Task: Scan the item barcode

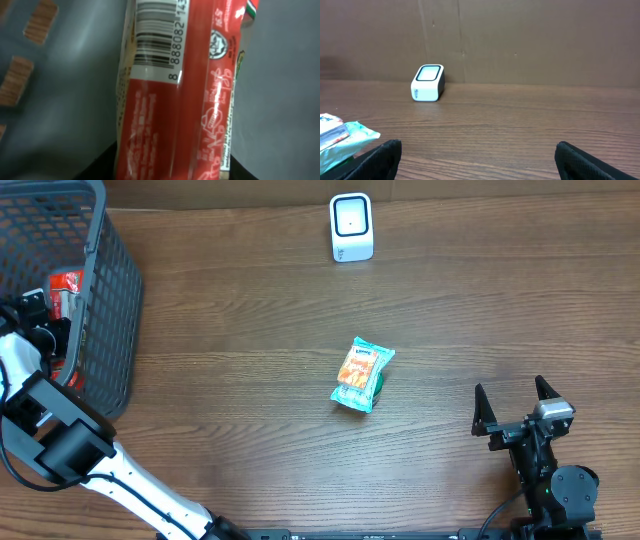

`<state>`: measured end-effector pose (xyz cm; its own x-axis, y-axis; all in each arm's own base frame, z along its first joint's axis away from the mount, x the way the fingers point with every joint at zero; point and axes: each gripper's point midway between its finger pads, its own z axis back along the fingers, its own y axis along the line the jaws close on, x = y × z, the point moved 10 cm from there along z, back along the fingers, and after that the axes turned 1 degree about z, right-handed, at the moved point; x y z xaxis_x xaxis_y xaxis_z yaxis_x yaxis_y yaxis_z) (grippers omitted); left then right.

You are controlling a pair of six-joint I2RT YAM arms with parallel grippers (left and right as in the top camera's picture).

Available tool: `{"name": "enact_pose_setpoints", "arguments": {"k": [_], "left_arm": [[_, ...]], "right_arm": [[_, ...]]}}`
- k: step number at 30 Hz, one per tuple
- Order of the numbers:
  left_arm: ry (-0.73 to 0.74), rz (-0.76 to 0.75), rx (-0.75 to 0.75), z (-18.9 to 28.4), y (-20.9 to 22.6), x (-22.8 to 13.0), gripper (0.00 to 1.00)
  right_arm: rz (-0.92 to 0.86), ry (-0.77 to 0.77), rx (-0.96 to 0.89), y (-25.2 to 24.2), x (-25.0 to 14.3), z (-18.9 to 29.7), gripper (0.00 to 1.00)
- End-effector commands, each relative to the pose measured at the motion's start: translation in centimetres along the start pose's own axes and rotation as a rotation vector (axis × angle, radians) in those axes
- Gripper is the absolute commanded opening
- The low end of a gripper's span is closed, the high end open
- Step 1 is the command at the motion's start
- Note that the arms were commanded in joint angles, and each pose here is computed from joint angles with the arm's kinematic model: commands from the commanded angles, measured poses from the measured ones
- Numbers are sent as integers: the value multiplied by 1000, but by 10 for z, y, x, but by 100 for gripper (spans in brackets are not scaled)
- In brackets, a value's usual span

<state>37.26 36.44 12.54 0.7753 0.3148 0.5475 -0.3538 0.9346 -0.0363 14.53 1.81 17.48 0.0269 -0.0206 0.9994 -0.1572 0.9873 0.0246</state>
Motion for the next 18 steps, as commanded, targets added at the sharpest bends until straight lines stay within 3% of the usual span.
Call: {"name": "enact_pose_setpoints", "arguments": {"k": [1,10,15,18], "left_arm": [[-65,-3,37,41,-5,29,37],[-441,-44,153,225,-34,101,38],[-654,-13,188,328,-62,104,39],[-700,-3,192,359,-73,98,40]], "right_arm": [[3,-2,-5,-1,-2,0,100],[3,-2,-5,-1,-2,0,100],[3,-2,-5,-1,-2,0,100],[3,-2,-5,-1,-2,0,100]]}}
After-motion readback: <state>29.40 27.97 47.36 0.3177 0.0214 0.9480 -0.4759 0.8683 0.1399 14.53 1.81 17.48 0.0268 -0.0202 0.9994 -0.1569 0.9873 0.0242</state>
